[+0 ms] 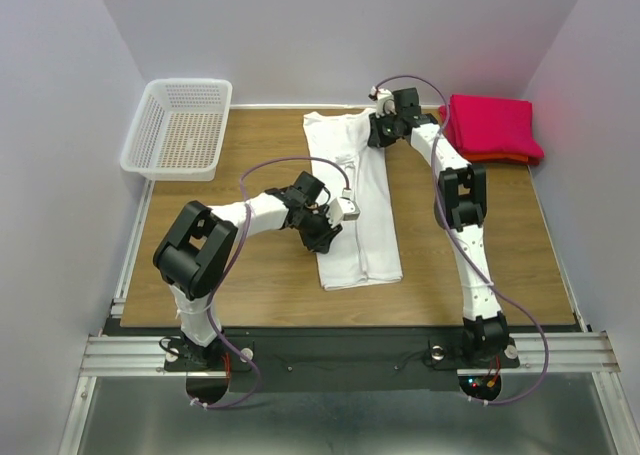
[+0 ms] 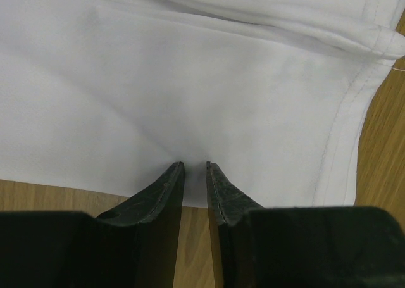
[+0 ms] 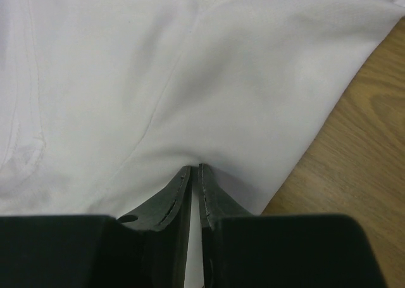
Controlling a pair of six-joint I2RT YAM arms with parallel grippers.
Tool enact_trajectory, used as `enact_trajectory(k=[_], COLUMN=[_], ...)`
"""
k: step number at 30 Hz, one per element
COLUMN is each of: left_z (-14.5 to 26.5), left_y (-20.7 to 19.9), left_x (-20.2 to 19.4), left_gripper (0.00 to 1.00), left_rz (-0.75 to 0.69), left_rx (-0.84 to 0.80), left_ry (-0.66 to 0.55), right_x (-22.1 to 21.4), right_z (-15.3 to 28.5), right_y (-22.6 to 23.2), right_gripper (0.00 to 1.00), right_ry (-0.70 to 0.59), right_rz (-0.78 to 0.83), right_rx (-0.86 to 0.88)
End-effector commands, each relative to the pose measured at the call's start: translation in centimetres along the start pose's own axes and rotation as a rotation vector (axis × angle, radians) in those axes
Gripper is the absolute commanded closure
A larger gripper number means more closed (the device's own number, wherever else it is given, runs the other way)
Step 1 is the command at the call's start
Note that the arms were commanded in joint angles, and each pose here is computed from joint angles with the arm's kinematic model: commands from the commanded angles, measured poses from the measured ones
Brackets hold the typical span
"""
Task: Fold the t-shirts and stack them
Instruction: Fold the tshirt
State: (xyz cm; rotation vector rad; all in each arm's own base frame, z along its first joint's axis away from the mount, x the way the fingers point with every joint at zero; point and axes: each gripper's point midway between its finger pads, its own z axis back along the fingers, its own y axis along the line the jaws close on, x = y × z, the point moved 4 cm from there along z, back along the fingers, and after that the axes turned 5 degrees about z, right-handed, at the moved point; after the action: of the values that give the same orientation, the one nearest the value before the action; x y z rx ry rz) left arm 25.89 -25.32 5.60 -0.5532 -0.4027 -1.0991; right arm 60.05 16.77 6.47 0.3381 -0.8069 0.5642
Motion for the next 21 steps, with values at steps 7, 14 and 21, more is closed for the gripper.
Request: enact_trajectory(k=[7,14,21], left_z=[0.1,1.1,2.6], left_y=[2.8,3.8,3.1], left_x=[-3.4,-3.4,-1.2], left_gripper=[0.68,0.69,0.6], left_rz=[0.123,0.127,0.088], left_rx=[0.045,0.055,0.03], left_ry=[0.136,0.134,0.057], right_x=[-1.7,-1.3,3.1], right_z=[-2.0,-2.3,-0.1], right_y=[-2.9,-3.4,-1.3], right_gripper=[0.87,0.82,0.42], right_ry=[0.032,0.013,-0.095], right_rz=[-0.016,-0.014,-0.012], right_rx=[-0.205,-0.229,-0.125])
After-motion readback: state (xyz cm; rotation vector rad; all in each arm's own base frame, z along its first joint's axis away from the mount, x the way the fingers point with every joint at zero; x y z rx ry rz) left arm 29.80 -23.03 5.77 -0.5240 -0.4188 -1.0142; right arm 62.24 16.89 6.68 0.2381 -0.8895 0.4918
